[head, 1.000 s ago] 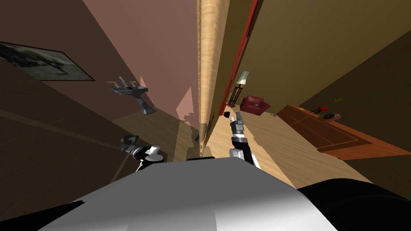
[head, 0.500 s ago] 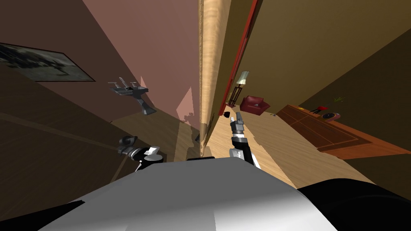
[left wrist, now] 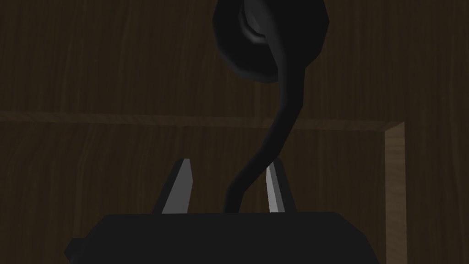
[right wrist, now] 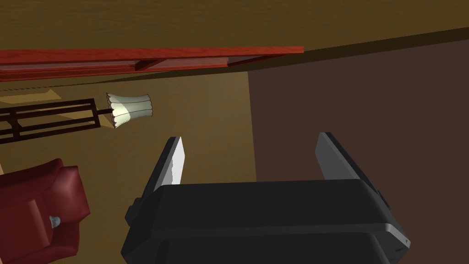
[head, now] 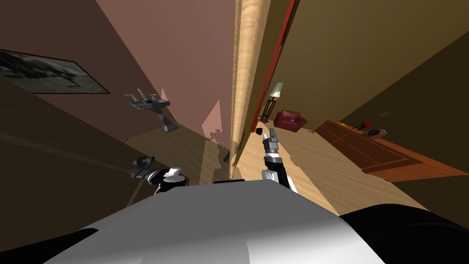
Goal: Push the door open
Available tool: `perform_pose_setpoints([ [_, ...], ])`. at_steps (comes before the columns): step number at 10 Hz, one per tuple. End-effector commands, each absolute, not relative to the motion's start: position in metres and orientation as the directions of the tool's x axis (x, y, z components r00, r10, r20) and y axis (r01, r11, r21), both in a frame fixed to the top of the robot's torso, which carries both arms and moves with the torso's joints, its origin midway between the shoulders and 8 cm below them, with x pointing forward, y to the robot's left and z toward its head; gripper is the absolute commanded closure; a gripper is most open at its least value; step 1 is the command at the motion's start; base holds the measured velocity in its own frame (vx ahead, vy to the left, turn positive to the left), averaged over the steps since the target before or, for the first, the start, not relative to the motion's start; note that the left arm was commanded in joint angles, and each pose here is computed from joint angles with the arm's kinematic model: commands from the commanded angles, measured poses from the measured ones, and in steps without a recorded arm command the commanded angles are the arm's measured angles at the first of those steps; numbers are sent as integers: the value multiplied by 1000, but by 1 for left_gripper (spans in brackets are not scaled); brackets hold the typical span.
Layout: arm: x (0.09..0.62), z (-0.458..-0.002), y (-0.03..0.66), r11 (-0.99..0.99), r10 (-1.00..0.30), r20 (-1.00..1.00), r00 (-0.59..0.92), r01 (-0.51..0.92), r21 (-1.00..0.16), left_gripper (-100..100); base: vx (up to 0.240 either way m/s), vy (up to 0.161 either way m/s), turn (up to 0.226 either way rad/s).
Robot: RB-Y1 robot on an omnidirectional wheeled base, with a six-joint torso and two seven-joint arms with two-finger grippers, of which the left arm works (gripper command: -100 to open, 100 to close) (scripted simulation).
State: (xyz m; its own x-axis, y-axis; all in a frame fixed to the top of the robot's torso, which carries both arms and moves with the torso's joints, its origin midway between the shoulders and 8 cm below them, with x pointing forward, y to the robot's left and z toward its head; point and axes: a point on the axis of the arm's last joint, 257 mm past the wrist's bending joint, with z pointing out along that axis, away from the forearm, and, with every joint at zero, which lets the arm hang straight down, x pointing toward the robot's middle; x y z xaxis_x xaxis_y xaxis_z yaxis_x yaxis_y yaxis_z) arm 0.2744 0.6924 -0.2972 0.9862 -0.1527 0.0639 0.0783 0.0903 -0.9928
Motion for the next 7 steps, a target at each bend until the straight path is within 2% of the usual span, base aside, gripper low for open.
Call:
perform_pose_setpoints([
  [1,266,-281,699,132,-130,65,989,83,-988,100,-2,16,11],
  [7,231,-282,699,142,-7,67,998,68,-988,100,8,43,-16],
])
